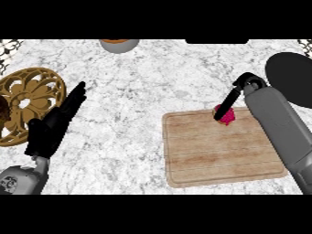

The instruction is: Pick the cupcake from the cutting board and place it in the pan

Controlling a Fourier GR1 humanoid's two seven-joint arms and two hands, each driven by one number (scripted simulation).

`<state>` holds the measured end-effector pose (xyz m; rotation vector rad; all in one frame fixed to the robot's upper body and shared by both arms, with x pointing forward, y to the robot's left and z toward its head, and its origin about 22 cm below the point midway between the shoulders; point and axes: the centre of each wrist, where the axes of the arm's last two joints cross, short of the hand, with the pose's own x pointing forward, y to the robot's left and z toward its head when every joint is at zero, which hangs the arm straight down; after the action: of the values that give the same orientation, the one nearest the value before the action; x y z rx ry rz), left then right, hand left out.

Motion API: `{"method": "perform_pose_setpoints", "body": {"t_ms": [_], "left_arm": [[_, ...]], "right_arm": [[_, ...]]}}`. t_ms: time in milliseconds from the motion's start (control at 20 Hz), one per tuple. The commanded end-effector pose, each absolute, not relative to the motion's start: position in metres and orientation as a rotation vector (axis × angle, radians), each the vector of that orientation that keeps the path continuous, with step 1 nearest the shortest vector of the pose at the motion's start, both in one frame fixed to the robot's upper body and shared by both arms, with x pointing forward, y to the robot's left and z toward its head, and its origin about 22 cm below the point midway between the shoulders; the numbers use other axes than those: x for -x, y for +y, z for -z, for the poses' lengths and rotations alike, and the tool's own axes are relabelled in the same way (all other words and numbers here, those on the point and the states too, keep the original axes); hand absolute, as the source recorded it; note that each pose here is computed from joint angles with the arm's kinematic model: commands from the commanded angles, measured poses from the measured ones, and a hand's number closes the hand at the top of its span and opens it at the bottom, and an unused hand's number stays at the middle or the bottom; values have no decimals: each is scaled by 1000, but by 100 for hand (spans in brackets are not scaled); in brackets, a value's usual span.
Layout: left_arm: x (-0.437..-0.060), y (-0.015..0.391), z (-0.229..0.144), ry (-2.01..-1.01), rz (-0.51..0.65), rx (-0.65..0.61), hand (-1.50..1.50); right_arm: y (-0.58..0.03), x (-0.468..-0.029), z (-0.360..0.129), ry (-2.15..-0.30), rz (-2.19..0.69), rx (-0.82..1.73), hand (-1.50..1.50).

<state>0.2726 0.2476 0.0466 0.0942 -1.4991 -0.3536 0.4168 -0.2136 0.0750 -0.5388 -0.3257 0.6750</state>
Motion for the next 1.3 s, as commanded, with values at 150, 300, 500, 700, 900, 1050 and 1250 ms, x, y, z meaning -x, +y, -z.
{"method": "perform_pose_setpoints", "body": {"t_ms": [150, 300, 500, 700, 900, 1050, 1250], "left_arm": [[-277, 258, -59, -1503, 333, -91, 0], [-278, 245, -50, -1508, 355, -91, 0], [-269, 252, -56, -1502, 357, -100, 0], [-263, 263, -55, -1484, 374, -86, 0], [-260, 229, -37, -1511, 358, -91, 0], [-275, 241, -46, -1510, 363, -86, 0], [-269, 244, -52, -1500, 354, -80, 0]], "right_arm": [[-215, -415, -63, -135, -704, 598, -150], [-195, -410, -48, -139, -688, 602, -150], [-201, -413, -43, -151, -687, 605, -150], [-181, -411, -34, -150, -717, 552, -150], [-196, -400, -24, -189, -796, 507, 150], [-185, -408, -22, -187, -818, 472, 150], [-175, -404, -17, -193, -789, 477, 150]]}}
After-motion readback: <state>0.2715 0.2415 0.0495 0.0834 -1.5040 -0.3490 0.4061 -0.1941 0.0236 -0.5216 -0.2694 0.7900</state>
